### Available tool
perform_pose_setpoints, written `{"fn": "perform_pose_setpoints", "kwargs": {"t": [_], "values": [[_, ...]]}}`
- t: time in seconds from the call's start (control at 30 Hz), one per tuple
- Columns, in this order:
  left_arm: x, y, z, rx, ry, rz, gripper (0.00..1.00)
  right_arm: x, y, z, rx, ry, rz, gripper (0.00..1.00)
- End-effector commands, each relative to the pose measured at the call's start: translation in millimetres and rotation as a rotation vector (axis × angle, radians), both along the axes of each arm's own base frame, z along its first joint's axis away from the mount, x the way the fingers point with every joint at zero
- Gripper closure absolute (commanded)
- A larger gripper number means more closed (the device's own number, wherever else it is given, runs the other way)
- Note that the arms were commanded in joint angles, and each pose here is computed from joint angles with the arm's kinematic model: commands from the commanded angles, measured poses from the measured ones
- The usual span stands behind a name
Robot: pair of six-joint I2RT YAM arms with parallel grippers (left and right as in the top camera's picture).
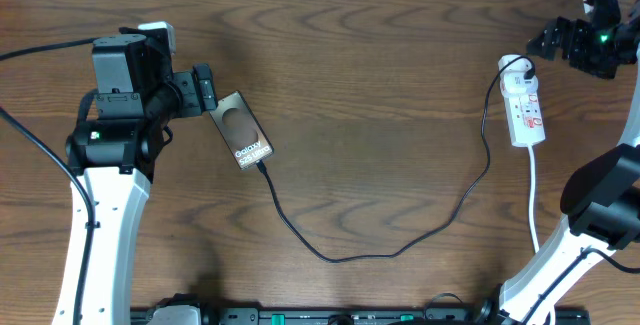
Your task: Plug charger to phone and switch on socket
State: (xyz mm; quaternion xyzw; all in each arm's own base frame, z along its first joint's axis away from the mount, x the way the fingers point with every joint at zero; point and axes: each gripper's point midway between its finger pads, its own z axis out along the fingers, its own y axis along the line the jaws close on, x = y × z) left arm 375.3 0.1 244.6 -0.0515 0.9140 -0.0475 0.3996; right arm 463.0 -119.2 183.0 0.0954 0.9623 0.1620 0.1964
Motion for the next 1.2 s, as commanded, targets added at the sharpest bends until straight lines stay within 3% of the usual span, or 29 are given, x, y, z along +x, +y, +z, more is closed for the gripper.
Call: {"fn": "perform_pose_setpoints", "kwargs": {"t": [0.0,0.57,0.8,0.97,1.03,1.17], "values": [[0.7,2.7,2.1,0.022,-0.005,-0.001,0.08,1.5,3.8,5.7,0.017,-0.014,-0.001,0.01],[-1.4,2.6,5.2,0.022,-0.013,-0.001,0.08,1.5,3.8,5.7,0.017,-0.014,-0.001,0.01],[-29.5,7.6,18.3,0.073,-0.082,0.004,0.08,1.5,3.8,5.7,0.017,-0.014,-0.001,0.01],[-39.4,7.2,21.5,0.078,-0.262,0.010,0.08,1.5,3.8,5.7,0.017,-0.014,-0.001,0.01],[-46.8,6.8,21.3,0.082,-0.439,0.016,0.08,1.5,3.8,5.7,0.017,-0.014,-0.001,0.01],[-63.0,4.4,18.2,0.083,-0.641,0.012,0.08,1.5,3.8,5.7,0.017,-0.014,-0.001,0.01]]}}
